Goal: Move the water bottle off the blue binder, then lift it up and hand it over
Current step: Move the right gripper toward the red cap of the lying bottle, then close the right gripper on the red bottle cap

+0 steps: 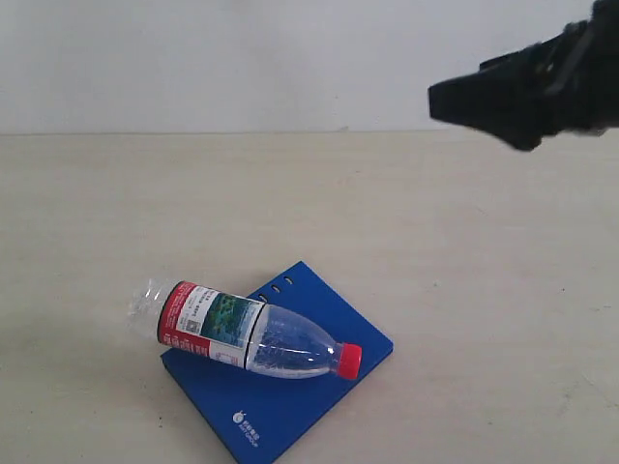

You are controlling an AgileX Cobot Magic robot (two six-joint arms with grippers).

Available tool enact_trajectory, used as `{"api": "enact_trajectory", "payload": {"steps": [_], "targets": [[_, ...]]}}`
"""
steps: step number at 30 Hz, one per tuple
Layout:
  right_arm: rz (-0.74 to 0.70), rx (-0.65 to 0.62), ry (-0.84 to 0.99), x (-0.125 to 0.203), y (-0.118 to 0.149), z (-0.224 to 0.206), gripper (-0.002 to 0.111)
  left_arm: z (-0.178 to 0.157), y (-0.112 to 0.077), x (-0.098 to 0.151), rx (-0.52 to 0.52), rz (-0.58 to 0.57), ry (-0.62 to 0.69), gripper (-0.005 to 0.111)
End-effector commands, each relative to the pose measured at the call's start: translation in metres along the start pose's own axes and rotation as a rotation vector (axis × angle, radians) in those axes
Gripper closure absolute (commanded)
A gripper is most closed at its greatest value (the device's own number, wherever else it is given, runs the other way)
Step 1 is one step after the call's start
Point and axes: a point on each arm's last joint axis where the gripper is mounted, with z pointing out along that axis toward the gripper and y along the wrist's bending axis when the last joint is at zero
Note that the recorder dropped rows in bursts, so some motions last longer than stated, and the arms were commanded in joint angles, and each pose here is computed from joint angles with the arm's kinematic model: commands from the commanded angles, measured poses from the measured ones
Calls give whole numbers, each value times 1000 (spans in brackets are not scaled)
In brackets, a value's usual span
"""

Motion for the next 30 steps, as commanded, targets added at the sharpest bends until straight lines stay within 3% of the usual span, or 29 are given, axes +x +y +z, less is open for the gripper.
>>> {"api": "enact_trajectory", "payload": {"steps": [1, 6, 9, 14, 17, 20, 25, 30], "targets": [[-141, -97, 81, 16, 6, 35, 41, 0, 0, 0, 7, 2, -9, 102], [-126, -154, 218, 52, 26, 71, 41, 0, 0, 0, 7, 2, -9, 102], [-199, -177, 323, 86, 43, 79, 41, 0, 0, 0, 7, 2, -9, 102], [-371, -26, 454, 116, 60, 85, 41, 0, 0, 0, 7, 2, -9, 102], [-454, 76, 500, 122, 61, 90, 41, 0, 0, 0, 7, 2, -9, 102], [-445, 89, 543, 132, 61, 97, 41, 0, 0, 0, 7, 2, -9, 102], [-391, 40, 602, 149, 62, 107, 41, 0, 0, 0, 7, 2, -9, 102], [-368, -55, 553, 138, 70, 115, 41, 0, 0, 0, 7, 2, -9, 102]]}}
